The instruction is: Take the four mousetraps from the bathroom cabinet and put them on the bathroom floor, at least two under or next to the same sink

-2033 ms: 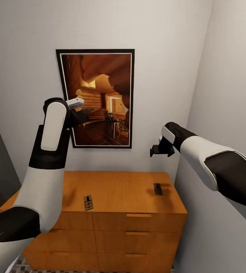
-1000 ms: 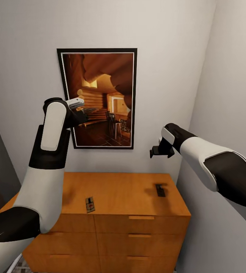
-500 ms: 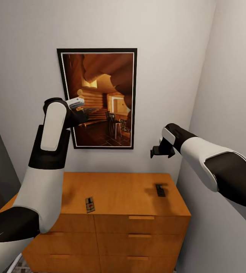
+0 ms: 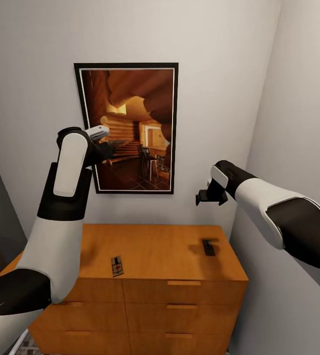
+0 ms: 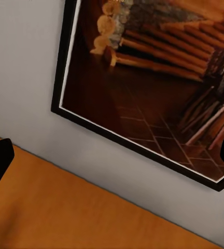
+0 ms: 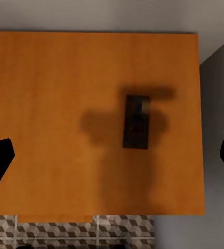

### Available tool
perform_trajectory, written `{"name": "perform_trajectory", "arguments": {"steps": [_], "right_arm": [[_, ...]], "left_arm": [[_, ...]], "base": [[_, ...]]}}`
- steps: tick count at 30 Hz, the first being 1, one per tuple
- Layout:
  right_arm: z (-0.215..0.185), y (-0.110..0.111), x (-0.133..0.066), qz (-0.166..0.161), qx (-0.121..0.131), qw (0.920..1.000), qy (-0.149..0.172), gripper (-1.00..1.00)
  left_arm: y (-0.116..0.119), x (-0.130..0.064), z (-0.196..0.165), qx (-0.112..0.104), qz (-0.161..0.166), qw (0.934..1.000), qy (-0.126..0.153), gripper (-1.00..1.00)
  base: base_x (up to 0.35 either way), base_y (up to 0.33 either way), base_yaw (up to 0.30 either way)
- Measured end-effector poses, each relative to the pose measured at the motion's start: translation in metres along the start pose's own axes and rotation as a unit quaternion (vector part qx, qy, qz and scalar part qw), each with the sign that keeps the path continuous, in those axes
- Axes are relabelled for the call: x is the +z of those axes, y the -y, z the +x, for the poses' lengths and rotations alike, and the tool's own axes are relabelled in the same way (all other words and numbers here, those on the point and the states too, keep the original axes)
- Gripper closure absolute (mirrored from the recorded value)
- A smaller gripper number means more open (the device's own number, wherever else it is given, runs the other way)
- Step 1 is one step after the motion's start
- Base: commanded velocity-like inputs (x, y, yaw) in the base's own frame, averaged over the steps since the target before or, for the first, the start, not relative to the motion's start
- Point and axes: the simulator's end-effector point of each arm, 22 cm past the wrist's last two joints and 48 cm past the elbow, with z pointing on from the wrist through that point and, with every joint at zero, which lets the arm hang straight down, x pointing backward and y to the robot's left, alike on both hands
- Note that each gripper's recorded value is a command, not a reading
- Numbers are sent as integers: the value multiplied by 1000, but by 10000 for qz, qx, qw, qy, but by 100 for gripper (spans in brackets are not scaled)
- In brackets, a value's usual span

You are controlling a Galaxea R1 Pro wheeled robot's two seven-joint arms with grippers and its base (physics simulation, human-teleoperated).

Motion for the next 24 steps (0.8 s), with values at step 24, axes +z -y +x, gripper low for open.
{"name": "perform_trajectory", "arguments": {"steps": [24], "right_arm": [[8,-6,14,-26,-25,10000,-84,-100]], "left_arm": [[3,-5,-3,-41,47,9997,226,-100]], "base": [[0,0,0]]}}
